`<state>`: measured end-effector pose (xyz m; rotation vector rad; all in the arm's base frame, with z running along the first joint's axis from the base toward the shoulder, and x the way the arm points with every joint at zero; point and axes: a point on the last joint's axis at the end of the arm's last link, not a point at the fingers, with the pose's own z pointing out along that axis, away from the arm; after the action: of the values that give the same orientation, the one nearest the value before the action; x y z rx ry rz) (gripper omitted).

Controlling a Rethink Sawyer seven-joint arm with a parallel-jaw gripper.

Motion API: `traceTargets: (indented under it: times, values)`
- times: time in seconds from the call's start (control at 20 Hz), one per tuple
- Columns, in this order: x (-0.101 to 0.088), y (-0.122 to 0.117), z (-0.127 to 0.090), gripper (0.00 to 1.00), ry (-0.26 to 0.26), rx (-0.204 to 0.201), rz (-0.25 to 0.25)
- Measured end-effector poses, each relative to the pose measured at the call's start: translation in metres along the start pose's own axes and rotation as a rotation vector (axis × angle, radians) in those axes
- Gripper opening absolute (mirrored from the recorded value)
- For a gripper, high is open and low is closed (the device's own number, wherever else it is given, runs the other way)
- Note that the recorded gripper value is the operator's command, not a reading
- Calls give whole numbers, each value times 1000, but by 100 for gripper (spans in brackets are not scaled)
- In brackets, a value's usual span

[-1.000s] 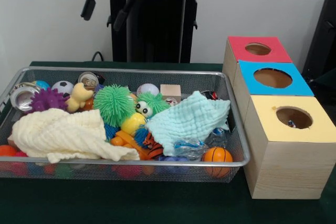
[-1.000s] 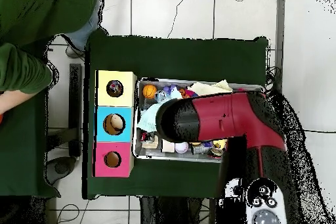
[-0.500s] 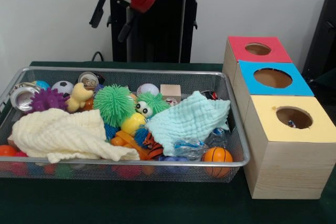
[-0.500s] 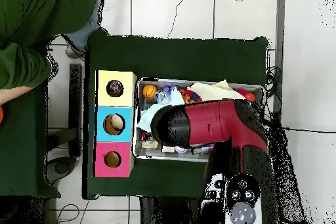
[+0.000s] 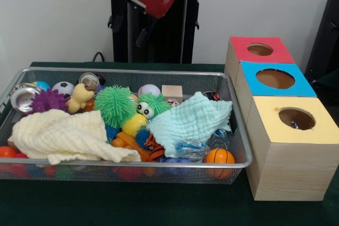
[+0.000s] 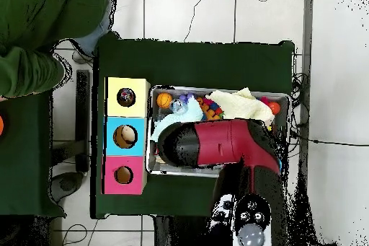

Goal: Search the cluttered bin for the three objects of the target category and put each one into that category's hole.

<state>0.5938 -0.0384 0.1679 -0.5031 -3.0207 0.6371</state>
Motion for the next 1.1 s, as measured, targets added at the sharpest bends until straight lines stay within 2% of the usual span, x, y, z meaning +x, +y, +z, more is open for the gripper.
traceTargets:
  times: [0.1, 0.2, 0.25, 0.5, 0.6, 0.75, 0.9, 1.1]
  values:
    - [7, 12, -3, 100, 20, -36, 54]
    - [9, 19, -6, 100, 26, -60, 86]
    - [13, 32, -10, 100, 33, -102, 142]
    - [16, 51, -19, 100, 36, -171, 245]
    - [10, 63, -29, 100, 19, -228, 335]
    - [3, 69, -37, 100, 3, -267, 392]
    - [-13, 74, -49, 100, -31, -337, 484]
    - [-30, 70, -56, 100, -86, -393, 542]
